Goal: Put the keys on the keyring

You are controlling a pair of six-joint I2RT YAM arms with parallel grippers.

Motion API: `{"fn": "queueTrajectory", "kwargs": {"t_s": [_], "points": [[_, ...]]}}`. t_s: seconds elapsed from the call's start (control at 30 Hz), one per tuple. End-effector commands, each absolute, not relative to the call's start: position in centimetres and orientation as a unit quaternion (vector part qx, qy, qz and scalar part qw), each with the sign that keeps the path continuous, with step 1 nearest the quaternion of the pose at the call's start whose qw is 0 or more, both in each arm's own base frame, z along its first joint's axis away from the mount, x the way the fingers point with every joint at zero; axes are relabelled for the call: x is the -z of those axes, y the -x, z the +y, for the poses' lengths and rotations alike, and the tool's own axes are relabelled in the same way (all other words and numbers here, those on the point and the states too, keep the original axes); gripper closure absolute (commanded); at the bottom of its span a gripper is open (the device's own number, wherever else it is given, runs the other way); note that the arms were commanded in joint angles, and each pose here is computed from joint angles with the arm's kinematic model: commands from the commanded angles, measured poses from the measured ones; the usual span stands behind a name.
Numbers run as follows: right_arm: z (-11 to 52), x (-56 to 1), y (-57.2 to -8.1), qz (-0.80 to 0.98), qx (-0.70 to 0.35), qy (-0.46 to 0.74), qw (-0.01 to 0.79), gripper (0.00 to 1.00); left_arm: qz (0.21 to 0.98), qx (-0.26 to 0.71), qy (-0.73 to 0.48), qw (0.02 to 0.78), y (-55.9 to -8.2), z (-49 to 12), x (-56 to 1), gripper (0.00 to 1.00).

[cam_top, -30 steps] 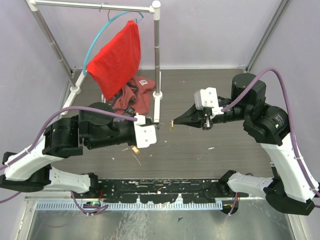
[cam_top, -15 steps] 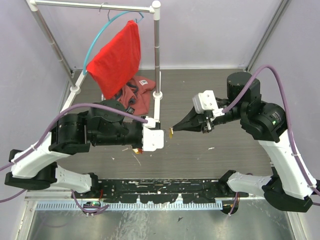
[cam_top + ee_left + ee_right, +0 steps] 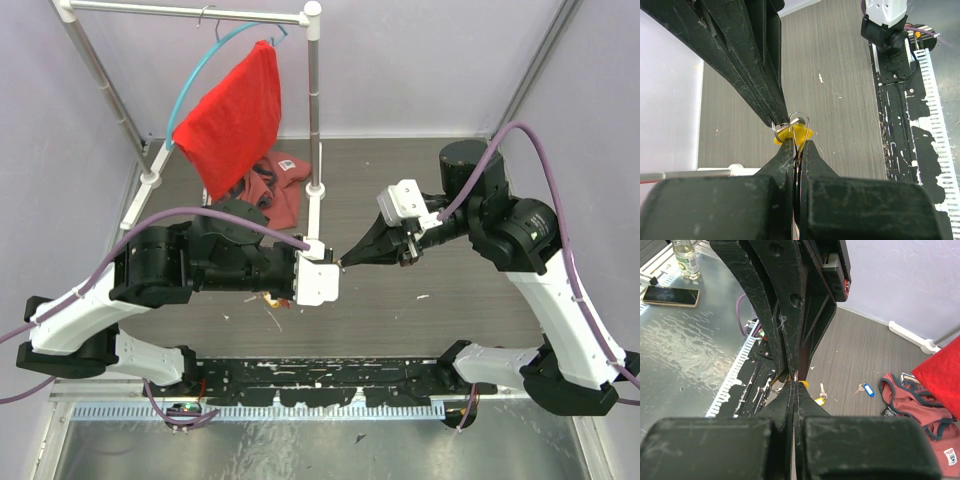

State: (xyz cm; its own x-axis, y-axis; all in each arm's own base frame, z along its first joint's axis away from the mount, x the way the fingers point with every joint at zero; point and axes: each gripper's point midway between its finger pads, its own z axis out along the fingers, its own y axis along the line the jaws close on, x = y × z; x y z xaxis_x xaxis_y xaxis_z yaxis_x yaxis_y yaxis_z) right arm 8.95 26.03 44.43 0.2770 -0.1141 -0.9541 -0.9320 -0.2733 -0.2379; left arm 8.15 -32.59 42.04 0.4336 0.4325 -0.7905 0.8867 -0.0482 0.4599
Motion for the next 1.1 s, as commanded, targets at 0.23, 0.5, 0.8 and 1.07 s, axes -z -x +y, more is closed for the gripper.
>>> {"fn": "queueTrajectory", "kwargs": {"t_s": [0.23, 0.5, 0.8, 1.07], "points": [[25.4, -45.8, -7.6, 0.364, -0.451, 0.669, 0.465, 0.99, 0.469, 0.224, -0.670, 0.531, -8.7, -31.9, -44.4, 1.00], [25.1, -45.8, -7.2, 0.361, -0.453, 0.671, 0.464, 0.99, 0.471, 0.218, -0.669, 0.532, -8.9, -31.7, -44.4, 1.00], [25.0, -45.7, -7.0, 0.362, -0.455, 0.672, 0.459, 0.99, 0.469, 0.217, -0.664, 0.540, -9.0, -31.5, -44.9, 1.00], [24.9, -45.8, -6.5, 0.351, -0.462, 0.675, 0.455, 0.99, 0.470, 0.215, -0.665, 0.539, -9.1, -31.7, -44.8, 1.00]]}}
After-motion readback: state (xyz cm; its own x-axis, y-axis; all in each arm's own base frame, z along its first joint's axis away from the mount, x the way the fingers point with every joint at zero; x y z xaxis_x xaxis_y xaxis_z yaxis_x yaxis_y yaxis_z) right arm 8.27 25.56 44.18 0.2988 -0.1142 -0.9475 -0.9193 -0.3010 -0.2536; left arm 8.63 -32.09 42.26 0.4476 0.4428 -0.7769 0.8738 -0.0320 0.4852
